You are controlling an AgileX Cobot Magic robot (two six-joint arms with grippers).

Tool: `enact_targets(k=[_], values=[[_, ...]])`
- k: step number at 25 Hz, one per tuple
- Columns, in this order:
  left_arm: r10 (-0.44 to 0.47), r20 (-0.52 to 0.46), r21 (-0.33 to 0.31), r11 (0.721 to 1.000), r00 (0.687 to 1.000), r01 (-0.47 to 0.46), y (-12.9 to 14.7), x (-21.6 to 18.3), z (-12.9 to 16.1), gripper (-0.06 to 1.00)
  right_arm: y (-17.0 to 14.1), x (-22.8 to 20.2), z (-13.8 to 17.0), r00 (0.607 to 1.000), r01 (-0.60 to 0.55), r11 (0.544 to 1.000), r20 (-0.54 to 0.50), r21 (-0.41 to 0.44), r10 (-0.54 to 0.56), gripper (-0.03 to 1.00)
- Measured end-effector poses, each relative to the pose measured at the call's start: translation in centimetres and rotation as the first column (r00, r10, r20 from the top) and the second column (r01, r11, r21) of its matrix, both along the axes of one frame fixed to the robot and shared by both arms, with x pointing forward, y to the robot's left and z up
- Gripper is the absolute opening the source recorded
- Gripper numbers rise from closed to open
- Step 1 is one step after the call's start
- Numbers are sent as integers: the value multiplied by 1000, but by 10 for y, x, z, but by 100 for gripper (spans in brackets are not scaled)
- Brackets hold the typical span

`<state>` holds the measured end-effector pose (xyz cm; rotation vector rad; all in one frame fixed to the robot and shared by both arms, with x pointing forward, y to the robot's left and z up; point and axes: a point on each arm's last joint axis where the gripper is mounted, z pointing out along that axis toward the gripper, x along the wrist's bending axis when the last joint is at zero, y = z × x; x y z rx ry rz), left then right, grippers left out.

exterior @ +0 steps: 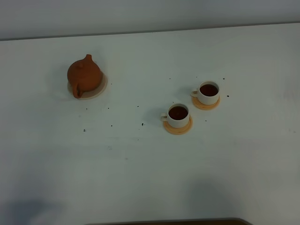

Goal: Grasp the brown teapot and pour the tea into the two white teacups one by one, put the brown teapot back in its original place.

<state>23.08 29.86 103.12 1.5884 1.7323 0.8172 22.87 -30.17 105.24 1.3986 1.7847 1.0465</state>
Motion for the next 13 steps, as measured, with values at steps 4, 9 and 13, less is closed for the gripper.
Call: enact_targets(k=[4,9,13], values=[[0,0,0,1000,1000,0,0,0,0,36,0,0,0,1000,0,1000,0,0,0,24],[0,0,0,1000,1000,0,0,0,0,36,0,0,0,1000,0,1000,0,0,0,24],[0,0,1,1000,1000,0,0,0,0,36,0,0,0,1000,0,1000,0,0,0,24]])
